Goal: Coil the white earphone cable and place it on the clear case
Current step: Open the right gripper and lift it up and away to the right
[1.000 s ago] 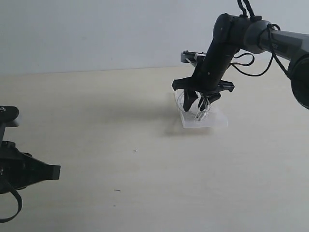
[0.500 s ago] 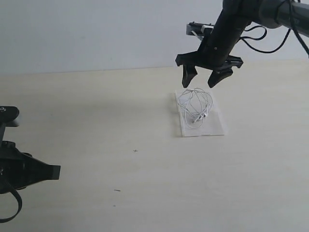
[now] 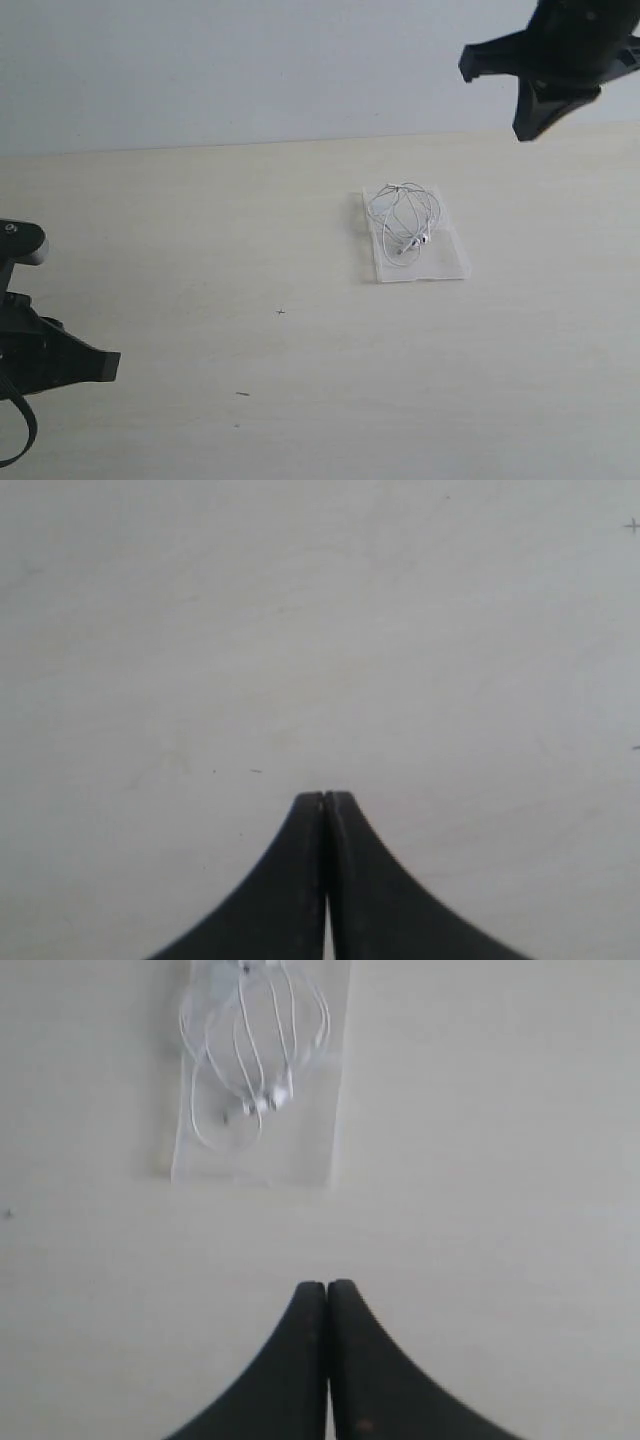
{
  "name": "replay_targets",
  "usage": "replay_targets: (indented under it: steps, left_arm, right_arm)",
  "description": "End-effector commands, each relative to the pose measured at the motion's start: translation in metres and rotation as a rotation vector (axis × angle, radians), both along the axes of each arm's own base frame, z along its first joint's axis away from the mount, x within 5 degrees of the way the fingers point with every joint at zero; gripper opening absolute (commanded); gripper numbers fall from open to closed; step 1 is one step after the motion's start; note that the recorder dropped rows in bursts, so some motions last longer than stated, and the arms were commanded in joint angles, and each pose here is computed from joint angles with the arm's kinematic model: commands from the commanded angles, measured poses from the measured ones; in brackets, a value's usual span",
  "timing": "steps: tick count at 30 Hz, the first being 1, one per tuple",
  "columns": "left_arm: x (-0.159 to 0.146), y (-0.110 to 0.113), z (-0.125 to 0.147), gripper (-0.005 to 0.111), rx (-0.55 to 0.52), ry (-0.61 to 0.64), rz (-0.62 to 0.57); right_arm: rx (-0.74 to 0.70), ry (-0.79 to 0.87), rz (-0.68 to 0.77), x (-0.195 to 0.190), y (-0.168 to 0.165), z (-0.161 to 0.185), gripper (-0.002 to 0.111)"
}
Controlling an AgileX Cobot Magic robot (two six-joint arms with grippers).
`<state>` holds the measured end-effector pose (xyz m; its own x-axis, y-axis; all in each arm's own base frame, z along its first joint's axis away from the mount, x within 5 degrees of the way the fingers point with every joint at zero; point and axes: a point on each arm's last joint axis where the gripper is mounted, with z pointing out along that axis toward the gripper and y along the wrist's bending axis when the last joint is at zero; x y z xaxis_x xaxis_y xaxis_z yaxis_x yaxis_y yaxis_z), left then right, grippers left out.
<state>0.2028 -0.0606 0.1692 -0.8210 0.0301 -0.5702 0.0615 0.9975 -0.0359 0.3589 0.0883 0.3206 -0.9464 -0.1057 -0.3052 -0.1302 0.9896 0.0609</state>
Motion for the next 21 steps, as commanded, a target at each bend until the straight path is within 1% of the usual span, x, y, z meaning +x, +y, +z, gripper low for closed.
replay_targets:
  steps: [1, 4, 11, 15, 21]
  left_arm:
    - [-0.001, 0.001, 0.001, 0.0, 0.002, -0.006, -0.001]
    - [-0.001, 0.001, 0.001, 0.0, 0.002, -0.006, -0.001]
    - [-0.001, 0.001, 0.001, 0.0, 0.002, -0.006, -0.001]
    - [-0.001, 0.001, 0.001, 0.0, 0.002, -0.006, -0.001]
    - [-0.001, 0.001, 0.001, 0.0, 0.002, -0.006, -0.001]
  right_arm:
    - [-0.007, 0.04, -0.024, -0.052, -0.013, 0.0, 0.001]
    - [-0.003, 0.032, -0.024, -0.062, -0.016, 0.004, 0.001]
    - [0.0, 0.019, -0.024, -0.065, -0.016, 0.008, 0.001]
    - [-0.06, 0.004, -0.018, -0.064, -0.021, 0.008, 0.001]
    - [-0.029, -0.035, -0.019, -0.06, -0.019, 0.01, 0.001]
